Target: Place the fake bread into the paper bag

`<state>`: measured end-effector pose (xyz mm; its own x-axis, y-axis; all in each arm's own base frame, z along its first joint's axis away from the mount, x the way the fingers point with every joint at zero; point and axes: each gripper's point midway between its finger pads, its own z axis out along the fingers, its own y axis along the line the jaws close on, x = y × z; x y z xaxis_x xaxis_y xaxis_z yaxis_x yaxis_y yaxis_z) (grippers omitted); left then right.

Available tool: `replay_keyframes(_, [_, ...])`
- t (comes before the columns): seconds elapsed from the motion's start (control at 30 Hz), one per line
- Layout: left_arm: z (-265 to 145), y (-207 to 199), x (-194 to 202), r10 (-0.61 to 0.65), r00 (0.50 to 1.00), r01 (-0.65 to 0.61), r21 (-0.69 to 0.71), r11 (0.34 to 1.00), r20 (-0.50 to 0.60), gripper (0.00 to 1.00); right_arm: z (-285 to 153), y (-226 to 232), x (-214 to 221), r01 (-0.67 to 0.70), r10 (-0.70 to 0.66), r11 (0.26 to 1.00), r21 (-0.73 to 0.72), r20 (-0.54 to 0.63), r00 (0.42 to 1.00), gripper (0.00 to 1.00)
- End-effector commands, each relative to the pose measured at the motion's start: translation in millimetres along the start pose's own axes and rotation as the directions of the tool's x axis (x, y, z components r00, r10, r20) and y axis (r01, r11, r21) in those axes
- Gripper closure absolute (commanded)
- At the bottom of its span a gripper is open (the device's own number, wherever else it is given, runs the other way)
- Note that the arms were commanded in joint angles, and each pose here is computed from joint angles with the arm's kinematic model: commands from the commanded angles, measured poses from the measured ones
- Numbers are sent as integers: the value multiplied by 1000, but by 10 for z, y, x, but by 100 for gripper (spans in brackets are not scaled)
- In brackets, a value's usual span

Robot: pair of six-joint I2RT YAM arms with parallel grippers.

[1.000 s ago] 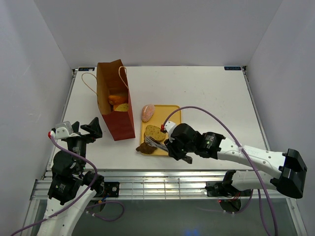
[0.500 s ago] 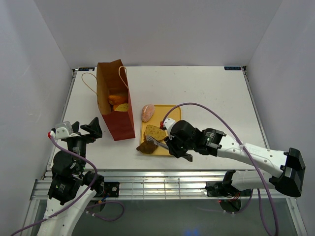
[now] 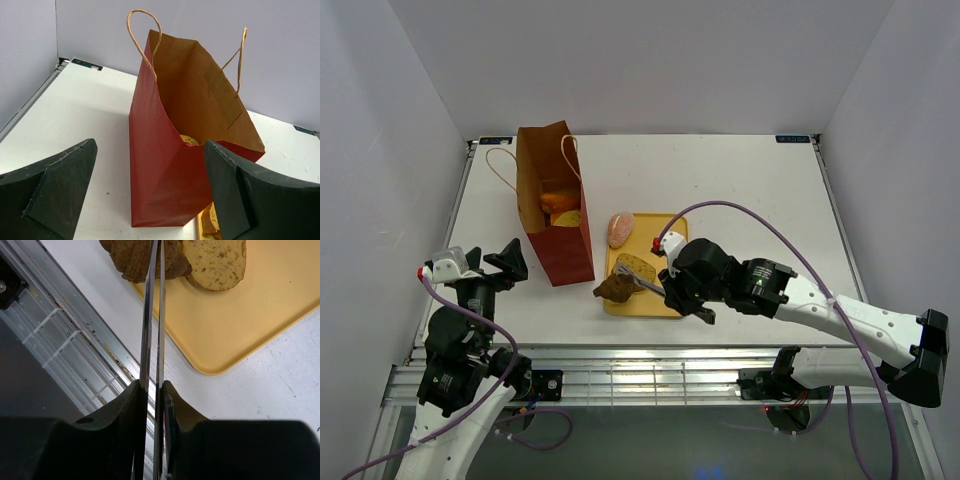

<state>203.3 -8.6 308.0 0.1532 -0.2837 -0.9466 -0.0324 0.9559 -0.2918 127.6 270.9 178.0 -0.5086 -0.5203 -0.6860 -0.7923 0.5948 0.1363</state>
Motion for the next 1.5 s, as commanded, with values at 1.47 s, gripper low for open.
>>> replay_keyframes(1.47, [6, 20, 72, 11, 1000, -11, -8, 1000, -19, 2, 106, 434, -216, -18, 56, 970, -242, 152, 987, 53])
